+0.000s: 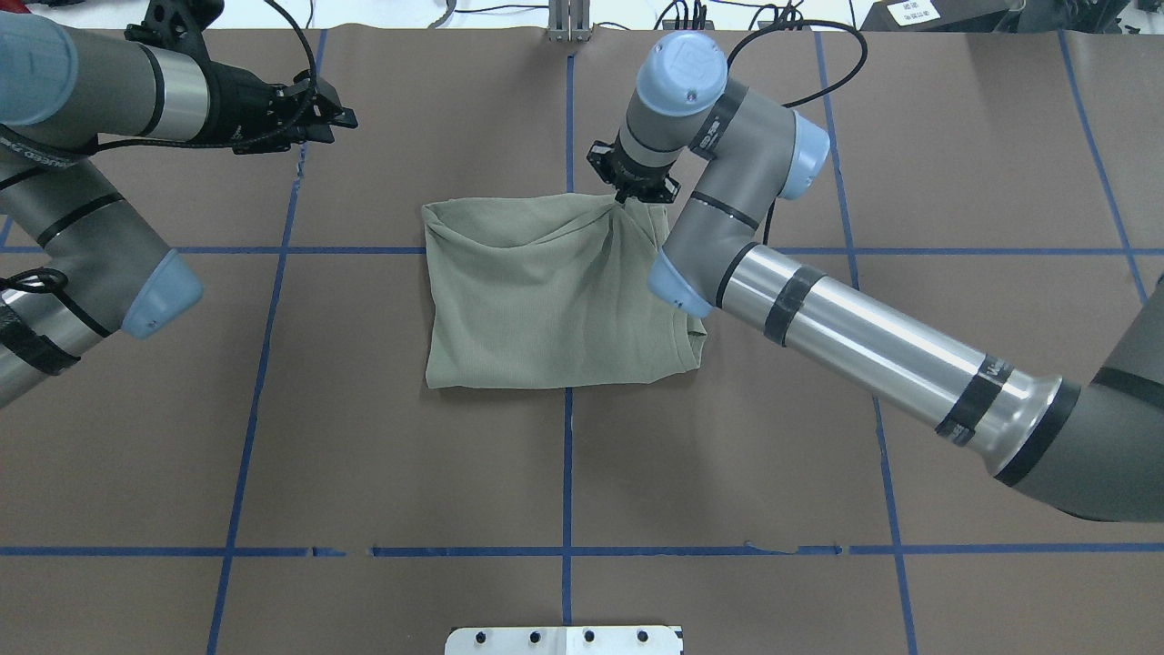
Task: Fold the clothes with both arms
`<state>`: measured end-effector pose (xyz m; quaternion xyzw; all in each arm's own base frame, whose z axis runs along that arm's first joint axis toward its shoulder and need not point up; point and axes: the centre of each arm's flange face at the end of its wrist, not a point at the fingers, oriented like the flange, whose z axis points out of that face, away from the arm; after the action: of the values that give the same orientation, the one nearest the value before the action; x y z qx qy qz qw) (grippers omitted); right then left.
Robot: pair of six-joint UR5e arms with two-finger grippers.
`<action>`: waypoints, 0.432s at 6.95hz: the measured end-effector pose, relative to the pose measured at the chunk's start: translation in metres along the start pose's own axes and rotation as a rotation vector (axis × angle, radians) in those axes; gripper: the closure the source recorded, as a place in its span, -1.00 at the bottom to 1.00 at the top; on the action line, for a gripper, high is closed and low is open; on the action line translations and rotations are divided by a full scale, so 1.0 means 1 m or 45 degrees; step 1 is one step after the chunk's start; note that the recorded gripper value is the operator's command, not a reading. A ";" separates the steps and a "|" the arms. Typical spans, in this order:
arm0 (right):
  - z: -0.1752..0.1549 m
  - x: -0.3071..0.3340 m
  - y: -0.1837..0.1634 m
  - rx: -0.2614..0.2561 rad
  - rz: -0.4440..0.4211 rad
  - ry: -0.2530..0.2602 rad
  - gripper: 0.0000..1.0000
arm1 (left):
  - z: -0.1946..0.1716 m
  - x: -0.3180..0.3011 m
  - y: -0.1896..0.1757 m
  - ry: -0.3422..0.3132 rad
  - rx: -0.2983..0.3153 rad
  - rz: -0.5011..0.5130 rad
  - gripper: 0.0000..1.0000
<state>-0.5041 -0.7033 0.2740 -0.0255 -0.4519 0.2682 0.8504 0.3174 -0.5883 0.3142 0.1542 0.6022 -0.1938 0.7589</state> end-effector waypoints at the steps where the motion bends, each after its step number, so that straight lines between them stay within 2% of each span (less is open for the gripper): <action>1: -0.016 0.011 -0.029 -0.003 0.019 -0.005 1.00 | 0.000 0.000 0.000 0.000 0.002 0.001 0.10; 2: -0.029 0.032 -0.047 -0.007 0.019 -0.003 1.00 | 0.000 -0.005 0.000 -0.007 0.002 0.013 0.10; 3: -0.050 0.071 -0.060 -0.011 -0.018 0.012 1.00 | -0.002 -0.019 -0.001 -0.031 0.001 0.082 0.11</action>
<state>-0.4075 -0.7110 0.3152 -0.0273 -0.4491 0.2602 0.8543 0.3117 -0.5863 0.3323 0.1717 0.5874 -0.1714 0.7721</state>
